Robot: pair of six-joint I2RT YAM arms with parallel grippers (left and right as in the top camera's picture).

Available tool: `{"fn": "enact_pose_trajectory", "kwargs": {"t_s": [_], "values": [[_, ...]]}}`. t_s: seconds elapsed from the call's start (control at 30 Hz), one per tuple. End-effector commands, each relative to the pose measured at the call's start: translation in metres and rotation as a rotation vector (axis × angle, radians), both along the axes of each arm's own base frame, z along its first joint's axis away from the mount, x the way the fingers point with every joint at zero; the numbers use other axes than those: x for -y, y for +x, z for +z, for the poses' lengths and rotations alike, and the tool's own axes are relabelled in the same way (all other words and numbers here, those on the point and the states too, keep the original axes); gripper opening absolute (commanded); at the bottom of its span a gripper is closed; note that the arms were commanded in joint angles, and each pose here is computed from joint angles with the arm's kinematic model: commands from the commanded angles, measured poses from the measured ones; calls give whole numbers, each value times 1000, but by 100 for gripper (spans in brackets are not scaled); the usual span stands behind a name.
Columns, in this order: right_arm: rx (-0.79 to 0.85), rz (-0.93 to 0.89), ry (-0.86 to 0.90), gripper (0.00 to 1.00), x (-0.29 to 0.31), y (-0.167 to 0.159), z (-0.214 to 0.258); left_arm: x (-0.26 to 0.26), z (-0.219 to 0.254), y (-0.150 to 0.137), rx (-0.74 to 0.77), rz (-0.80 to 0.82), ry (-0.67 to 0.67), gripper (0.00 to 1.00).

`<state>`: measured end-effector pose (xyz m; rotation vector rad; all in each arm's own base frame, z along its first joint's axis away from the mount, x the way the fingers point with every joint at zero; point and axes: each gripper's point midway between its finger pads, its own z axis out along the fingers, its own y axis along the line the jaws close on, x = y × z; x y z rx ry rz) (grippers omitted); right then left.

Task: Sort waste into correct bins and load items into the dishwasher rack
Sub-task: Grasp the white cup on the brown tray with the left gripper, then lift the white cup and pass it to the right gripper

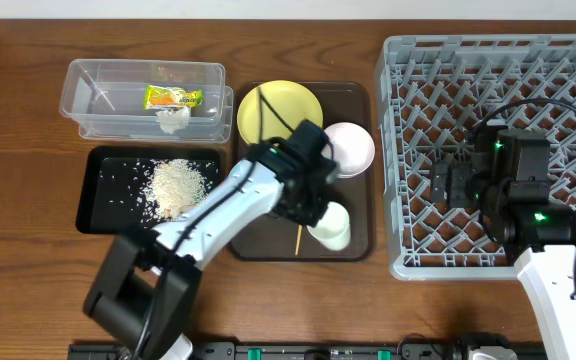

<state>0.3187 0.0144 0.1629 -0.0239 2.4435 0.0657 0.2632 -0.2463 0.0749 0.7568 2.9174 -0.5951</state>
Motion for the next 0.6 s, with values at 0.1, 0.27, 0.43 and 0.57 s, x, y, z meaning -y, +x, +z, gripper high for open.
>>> {"fn": "enact_pose_trajectory", "kwargs": {"t_s": [0.1,0.27,0.43,0.57], "values": [[143,-66,67,99,2,23,32,-11,116,63,184,164,-369,6],[275,84,208,99,-32,46,60,-31,166,117,184,372,-659,6],[271,373,407,99,-86,42,65,-21,192,140,96,391,-883,6],[284,626,535,99,-124,32,69,-5,192,143,-37,381,-973,6]]}}
